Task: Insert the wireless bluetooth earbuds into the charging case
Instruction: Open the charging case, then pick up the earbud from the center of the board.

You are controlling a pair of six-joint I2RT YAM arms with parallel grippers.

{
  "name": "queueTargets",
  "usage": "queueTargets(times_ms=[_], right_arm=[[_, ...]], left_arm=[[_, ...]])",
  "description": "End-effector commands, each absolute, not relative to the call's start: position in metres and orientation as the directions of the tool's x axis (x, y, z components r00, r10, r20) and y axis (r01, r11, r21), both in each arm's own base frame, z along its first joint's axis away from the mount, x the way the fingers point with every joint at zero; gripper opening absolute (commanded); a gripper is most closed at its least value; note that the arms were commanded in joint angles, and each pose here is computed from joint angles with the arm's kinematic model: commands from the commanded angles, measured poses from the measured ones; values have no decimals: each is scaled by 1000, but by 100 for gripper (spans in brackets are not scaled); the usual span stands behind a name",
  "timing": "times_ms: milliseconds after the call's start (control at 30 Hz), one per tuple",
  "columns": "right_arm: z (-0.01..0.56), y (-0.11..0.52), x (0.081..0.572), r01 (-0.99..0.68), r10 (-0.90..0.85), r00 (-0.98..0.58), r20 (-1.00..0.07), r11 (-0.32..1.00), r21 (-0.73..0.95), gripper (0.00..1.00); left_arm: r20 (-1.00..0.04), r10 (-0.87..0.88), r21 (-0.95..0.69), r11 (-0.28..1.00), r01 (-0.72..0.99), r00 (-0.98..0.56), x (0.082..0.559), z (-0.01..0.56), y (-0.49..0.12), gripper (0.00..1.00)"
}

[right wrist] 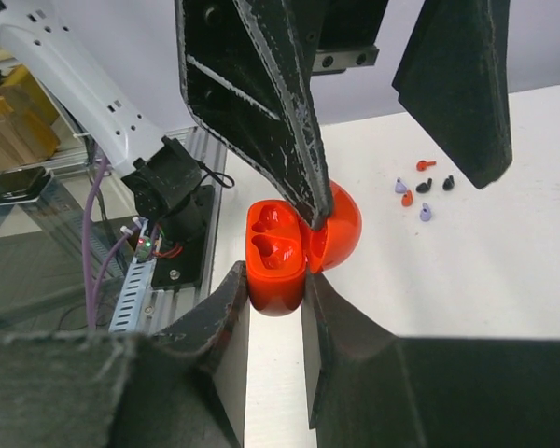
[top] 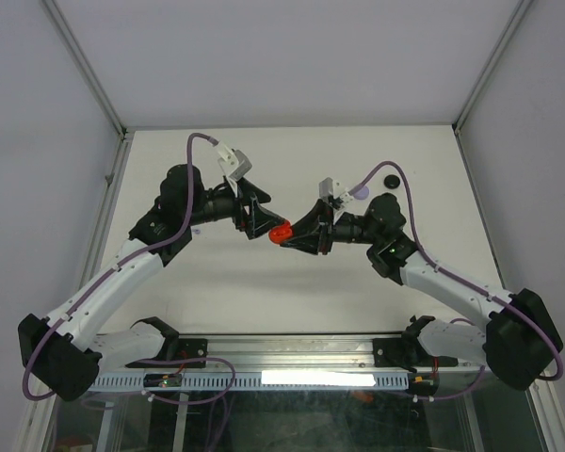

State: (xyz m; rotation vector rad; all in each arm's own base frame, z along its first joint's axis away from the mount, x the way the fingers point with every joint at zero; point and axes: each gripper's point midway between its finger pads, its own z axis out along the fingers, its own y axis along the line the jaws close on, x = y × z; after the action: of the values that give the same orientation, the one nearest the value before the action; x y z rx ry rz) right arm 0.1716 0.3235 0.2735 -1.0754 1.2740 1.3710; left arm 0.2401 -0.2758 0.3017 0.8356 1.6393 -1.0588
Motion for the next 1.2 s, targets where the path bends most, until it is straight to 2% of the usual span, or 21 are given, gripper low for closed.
queueTargets(times_ms=[0, 233, 500, 700, 833, 867, 900, 933, 1167], right_arm=[[285, 320, 175, -995, 99, -82, -992, 46, 87, 0], [247, 306, 162, -984, 31, -164, -986, 59, 166, 0], [229, 294, 147, -983, 23, -174, -984, 61, 175, 0], [221, 290, 143, -982, 21, -177, -984, 63, 178, 0], [217, 286, 138, -984, 28, -168, -985, 61, 170, 0], [216, 285, 148, -992, 29, -68, -997, 102, 70, 0], [218, 264, 217, -876, 38, 8, -999, 482, 11, 1], [218, 259, 224, -852, 34, 19, -999, 524, 2, 1], [219, 255, 224, -843, 43, 29, -999, 538, -2, 1]], left_arm=[[-973, -13, -208, 491, 846, -232, 257, 317, -261, 82], [-964, -81, -238, 692, 682, -255, 277, 313, -226, 91], [-886, -167, -301, 917, 262, -433, 324, 238, -149, 89], [-805, -250, -272, 961, -39, -538, 338, 187, -94, 86], [-755, -334, -243, 942, -232, -564, 338, 155, -55, 82], [-741, -360, -241, 931, -275, -567, 338, 148, -44, 81], [-730, -383, -241, 919, -311, -566, 339, 141, -34, 80], [-721, -403, -237, 908, -346, -563, 341, 136, -24, 78], [-655, -472, -200, 861, -468, -590, 359, 104, 30, 73]])
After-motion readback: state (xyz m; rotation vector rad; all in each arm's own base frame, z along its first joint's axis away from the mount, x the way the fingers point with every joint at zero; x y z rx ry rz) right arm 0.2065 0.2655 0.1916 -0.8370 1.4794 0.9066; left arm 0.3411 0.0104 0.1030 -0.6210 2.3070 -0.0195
